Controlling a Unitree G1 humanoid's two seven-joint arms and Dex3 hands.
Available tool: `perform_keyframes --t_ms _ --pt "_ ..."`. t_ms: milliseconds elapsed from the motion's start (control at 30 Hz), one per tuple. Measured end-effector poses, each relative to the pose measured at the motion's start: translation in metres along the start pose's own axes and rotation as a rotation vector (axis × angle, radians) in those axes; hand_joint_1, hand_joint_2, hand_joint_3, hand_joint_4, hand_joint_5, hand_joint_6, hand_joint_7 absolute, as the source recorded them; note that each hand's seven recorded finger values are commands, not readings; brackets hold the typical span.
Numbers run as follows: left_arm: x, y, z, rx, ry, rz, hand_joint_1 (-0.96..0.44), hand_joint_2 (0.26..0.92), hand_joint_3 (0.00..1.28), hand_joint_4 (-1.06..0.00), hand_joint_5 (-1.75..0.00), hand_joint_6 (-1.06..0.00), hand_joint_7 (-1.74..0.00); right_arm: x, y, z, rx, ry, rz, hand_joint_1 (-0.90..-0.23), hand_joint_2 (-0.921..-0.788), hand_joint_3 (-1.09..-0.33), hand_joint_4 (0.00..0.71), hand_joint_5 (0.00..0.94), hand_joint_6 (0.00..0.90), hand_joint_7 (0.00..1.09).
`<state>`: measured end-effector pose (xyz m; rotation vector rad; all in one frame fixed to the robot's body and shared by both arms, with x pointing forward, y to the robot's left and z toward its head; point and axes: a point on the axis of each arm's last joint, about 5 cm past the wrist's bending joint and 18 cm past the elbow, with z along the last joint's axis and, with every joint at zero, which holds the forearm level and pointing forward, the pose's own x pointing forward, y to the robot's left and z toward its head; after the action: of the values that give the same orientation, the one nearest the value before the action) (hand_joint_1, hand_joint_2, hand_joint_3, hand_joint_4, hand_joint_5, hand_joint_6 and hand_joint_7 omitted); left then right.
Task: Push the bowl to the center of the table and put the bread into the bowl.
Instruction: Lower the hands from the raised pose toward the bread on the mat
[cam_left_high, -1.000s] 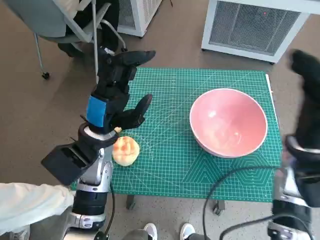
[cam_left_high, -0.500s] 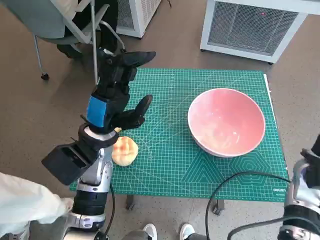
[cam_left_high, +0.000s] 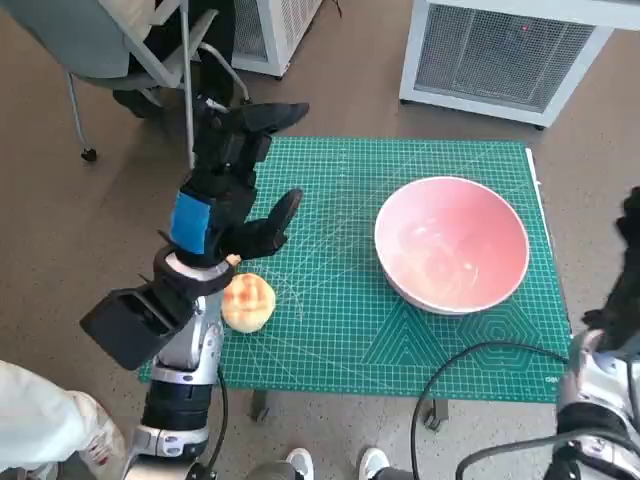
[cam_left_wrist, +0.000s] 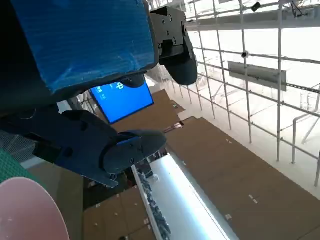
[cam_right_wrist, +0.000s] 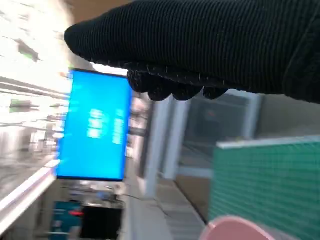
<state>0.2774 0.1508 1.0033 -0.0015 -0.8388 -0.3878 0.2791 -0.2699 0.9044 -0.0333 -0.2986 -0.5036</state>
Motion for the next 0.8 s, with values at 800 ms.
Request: perform_keyframes --t_ms 800 --pt "-0.004 0.009 0.009 0.037 -0.013 0.01 -0.29 0.701 0.73 0.0 -0.88 0.0 -1.08 -0.0051 0.05 -0.012 0.084 0.311 0.124 -0.48 -0.921 -0.804 0.276 0.015 0.11 0.5"
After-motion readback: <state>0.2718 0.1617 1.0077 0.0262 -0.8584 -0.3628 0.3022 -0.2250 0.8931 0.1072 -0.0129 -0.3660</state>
